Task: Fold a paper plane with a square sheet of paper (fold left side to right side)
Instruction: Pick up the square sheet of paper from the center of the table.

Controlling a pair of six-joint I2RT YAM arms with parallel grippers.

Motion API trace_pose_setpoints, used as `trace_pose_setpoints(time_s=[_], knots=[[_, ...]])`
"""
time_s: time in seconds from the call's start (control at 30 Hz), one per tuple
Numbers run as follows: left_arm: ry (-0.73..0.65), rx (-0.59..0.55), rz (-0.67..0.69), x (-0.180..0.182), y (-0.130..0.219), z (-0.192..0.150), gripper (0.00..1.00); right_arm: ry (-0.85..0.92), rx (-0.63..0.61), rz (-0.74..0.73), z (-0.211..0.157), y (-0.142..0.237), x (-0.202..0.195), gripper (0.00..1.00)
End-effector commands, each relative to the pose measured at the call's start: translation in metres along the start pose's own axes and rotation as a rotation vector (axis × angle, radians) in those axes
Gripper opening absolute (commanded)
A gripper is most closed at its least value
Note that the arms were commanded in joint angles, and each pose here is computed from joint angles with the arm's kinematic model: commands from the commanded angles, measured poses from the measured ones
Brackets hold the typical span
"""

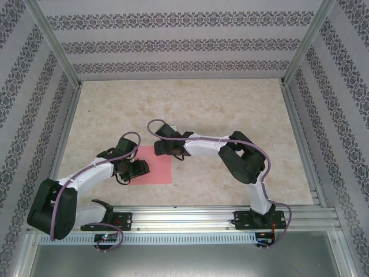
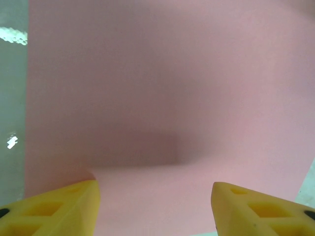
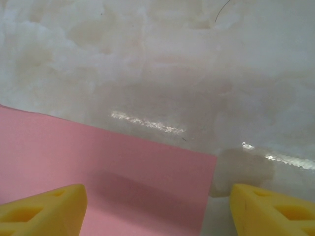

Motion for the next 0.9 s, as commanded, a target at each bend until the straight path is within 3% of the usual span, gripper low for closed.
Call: trace_pose_setpoints(time_s=[0.0, 0.5, 0.6, 0.87], knots=[[0.009, -0.004, 0.014, 0.003, -0.005, -0.003, 0.61, 0.001, 0.053, 0.04, -0.01, -0.006, 0.015, 0.77], [0.014, 0.002, 0.038, 0.009, -0.018, -0.003, 0.58, 0.036, 0.116, 0.116, -0.035, -0.001, 0.045, 0.77], [0.015, 0.002, 0.033, 0.009, -0.018, -0.004, 0.58, 0.037, 0.102, 0.128, -0.034, 0.003, 0.045, 0.7], [0.009, -0.017, -0.056, -0.005, -0.008, 0.0, 0.58, -0.005, 0.013, 0.273, -0.017, 0.028, 0.04, 0.4]])
Point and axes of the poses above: each hand's point on the last joint's axis, 136 mm out from that joint toward the fingers, its own y axis back along the fingers, its own x axis along the line the jaws close on, z = x × y, the point moved 9 cm from there along y, back along the fingers, and after that the axes turned 14 degrees about y, right-handed, at the moved point
